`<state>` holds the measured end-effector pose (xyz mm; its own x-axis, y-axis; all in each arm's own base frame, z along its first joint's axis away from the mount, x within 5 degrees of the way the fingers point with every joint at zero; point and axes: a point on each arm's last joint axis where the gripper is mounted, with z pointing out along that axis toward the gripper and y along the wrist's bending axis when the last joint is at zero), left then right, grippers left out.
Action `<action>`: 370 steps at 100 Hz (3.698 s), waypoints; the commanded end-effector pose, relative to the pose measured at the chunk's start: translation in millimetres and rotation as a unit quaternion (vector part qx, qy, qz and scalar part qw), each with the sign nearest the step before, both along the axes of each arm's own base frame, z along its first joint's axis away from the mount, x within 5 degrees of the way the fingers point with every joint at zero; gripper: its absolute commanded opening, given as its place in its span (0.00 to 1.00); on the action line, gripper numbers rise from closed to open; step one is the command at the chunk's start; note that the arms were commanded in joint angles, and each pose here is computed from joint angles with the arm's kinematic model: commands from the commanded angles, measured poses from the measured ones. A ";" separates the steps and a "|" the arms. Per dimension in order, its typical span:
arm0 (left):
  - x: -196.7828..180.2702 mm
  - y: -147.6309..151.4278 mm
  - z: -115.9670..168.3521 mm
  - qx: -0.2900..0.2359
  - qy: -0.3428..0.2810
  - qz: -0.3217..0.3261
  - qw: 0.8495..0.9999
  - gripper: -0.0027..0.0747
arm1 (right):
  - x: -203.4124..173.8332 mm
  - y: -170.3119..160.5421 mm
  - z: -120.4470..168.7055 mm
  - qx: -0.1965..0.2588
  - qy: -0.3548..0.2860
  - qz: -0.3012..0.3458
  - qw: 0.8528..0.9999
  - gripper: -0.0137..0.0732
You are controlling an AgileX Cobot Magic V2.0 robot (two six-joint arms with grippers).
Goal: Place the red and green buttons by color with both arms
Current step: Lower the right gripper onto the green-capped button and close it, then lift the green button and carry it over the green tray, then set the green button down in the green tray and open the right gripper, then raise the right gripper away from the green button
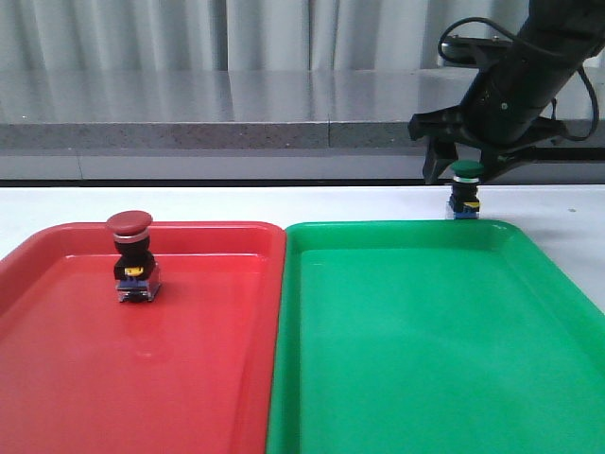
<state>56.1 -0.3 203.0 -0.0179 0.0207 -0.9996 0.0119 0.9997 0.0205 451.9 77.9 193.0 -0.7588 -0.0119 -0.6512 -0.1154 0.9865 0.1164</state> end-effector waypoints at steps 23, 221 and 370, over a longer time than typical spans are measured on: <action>-1.6 -0.6 1.2 -0.005 -0.045 -0.003 0.999 0.01 | 4.1 -4.2 43.3 0.004 -0.079 -0.004 0.997 0.74; -1.6 -0.6 1.2 -0.005 -0.045 -0.003 0.999 0.01 | -126.0 55.8 43.7 0.088 -0.057 0.037 0.994 0.44; -1.6 -0.6 1.2 -0.005 -0.045 -0.003 0.999 0.01 | -142.4 46.9 11.3 0.080 -0.031 0.016 0.996 0.87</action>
<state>56.1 -0.3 203.0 -0.0179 0.0209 -0.9996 0.0119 0.9997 0.0207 305.1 125.3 182.3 -0.7830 0.0446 -0.6204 -0.1452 0.9568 0.2521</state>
